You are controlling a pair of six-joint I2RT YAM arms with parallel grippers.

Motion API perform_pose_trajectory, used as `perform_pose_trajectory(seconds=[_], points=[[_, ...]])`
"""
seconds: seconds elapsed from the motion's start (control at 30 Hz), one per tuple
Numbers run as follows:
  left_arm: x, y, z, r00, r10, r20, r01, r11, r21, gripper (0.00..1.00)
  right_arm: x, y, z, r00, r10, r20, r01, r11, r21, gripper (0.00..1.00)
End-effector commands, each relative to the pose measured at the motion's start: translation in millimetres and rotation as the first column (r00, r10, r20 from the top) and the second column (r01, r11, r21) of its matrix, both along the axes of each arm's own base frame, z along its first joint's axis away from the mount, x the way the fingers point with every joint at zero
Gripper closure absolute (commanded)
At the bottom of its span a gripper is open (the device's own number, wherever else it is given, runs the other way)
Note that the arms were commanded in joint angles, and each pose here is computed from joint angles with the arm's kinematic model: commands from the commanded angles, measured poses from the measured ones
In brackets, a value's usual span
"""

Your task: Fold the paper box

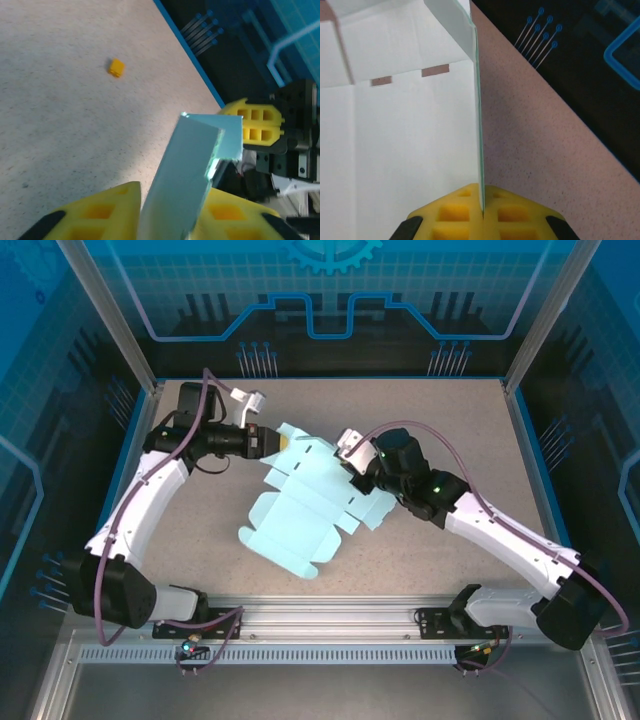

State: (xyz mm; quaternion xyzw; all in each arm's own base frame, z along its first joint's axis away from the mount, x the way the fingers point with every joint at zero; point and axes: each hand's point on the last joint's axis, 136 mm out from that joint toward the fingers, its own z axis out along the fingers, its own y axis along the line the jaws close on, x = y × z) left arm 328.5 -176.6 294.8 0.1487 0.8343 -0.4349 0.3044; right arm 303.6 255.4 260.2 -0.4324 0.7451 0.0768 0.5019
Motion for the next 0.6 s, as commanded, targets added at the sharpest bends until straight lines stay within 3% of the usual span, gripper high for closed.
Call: perform_pose_trajectory(seconds=[0.0,0.13,0.27,0.57], points=[[20,25,10,0.99,0.135,0.036,-0.136,0.99,0.024,0.62,0,-11,-19,0.99,-0.029,-0.14,0.036,0.998,0.049,0.95],[30,54,12,0.962,0.274,0.022,-0.274,0.961,0.027,0.53,10,-26,-35,0.963,-0.064,-0.263,0.095,0.99,0.108,0.95],[27,57,9,0.943,0.334,0.01,-0.333,0.943,-0.017,0.48,20,-39,-50,0.93,-0.102,-0.354,0.159,0.978,0.136,0.95],[0,4,-43,0.938,0.345,0.033,-0.343,0.938,-0.04,0.47,45,-77,-78,0.825,-0.24,-0.513,0.343,0.932,0.115,0.97]])
